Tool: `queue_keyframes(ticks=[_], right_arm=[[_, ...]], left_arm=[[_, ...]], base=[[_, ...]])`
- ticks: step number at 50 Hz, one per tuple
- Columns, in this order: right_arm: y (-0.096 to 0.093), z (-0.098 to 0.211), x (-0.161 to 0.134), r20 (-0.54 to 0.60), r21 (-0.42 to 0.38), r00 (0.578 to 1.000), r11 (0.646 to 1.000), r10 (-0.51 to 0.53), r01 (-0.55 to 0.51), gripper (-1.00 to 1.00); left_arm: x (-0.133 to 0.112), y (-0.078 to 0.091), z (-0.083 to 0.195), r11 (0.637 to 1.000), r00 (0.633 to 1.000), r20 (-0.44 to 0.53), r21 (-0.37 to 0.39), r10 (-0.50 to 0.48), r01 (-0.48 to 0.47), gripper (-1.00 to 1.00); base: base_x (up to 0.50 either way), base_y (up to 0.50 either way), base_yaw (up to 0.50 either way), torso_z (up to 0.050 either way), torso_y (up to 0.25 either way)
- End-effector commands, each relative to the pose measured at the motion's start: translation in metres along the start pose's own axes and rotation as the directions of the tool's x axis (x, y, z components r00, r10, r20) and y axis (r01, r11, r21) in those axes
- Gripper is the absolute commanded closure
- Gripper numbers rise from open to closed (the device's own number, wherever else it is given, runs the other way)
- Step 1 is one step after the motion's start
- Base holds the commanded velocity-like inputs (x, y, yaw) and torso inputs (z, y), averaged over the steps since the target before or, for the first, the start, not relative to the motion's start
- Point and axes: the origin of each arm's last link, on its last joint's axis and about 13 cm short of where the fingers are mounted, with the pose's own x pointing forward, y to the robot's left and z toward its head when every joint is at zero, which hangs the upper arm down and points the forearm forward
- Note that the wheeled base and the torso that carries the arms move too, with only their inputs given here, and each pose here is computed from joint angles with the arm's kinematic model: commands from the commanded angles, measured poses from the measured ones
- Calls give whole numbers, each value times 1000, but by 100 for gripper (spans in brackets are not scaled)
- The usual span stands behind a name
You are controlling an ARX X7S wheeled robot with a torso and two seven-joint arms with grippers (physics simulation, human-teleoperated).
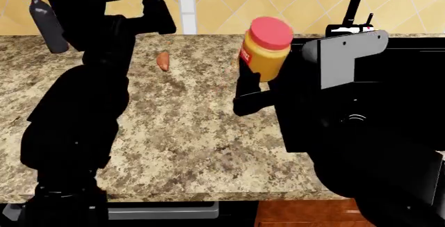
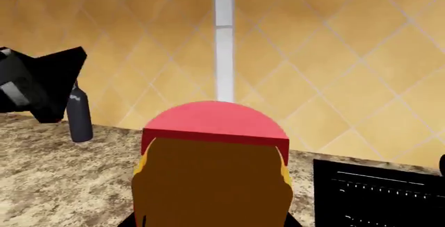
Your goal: Pick the jam and peanut butter from the counter and place them in the cabinets closest to them.
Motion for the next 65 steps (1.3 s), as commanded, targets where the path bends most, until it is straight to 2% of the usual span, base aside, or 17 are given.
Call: queue_keyframes(ticks=[1, 3, 4, 5, 6, 12, 15, 19, 22, 34, 47, 65], right_arm=[[-3, 46, -33, 112, -76, 994, 997, 21, -13, 100], [-3, 57, -36, 112, -87, 993, 996, 25, -15, 100], [-3, 63, -38, 111, -94, 993, 995, 30, -20, 100], [-3, 68, -39, 110, -99, 993, 995, 33, -22, 100], [-2, 74, -40, 109, -110, 993, 994, 36, -24, 100], [0, 102, -45, 121, -141, 992, 990, 45, -28, 100], [1, 111, -46, 122, -159, 991, 987, 47, -27, 100], [1, 119, -44, 108, -155, 993, 987, 48, -31, 100], [-1, 121, -43, 107, -143, 993, 989, 41, -26, 100], [2, 124, -43, 89, -166, 994, 985, 64, -49, 100], [5, 127, -40, 66, -195, 995, 979, 72, -58, 100], [5, 124, -39, 71, -173, 994, 982, 84, -71, 100]], left_arm=[[67, 2, -29, 999, 999, -36, 33, 14, -12, -100], [84, 0, -31, 1000, 999, -37, 0, -15, 15, -100], [92, -2, -27, 1000, 1000, 5, 21, -18, 18, -100], [84, 5, -52, 998, 993, -110, 52, 29, -24, -100], [82, 6, -56, 996, 989, -144, 79, 43, -32, -100], [75, 12, -68, 997, 974, -219, 67, 55, -41, -100], [76, 12, -66, 1000, 977, -213, 20, 14, -11, -100], [76, 11, -66, 1000, 980, -196, 5, -27, 28, -100], [77, 12, -65, 998, 981, -185, -48, -55, 47, -100], [78, 13, -62, 991, 986, -143, -114, -87, 70, -100], [79, 13, -62, 991, 987, -134, -109, -94, 80, -100], [78, 12, -62, 992, 985, -142, -98, -96, 83, -100]], base=[[0, 0, 0, 0, 0], [0, 0, 0, 0, 0], [0, 0, 0, 0, 0], [0, 0, 0, 0, 0], [0, 0, 0, 0, 0], [0, 0, 0, 0, 0], [0, 0, 0, 0, 0], [0, 0, 0, 0, 0], [0, 0, 0, 0, 0], [451, -5, 0, 0, 0], [500, -3, 0, 0, 1], [500, -5, 0, 0, 1]])
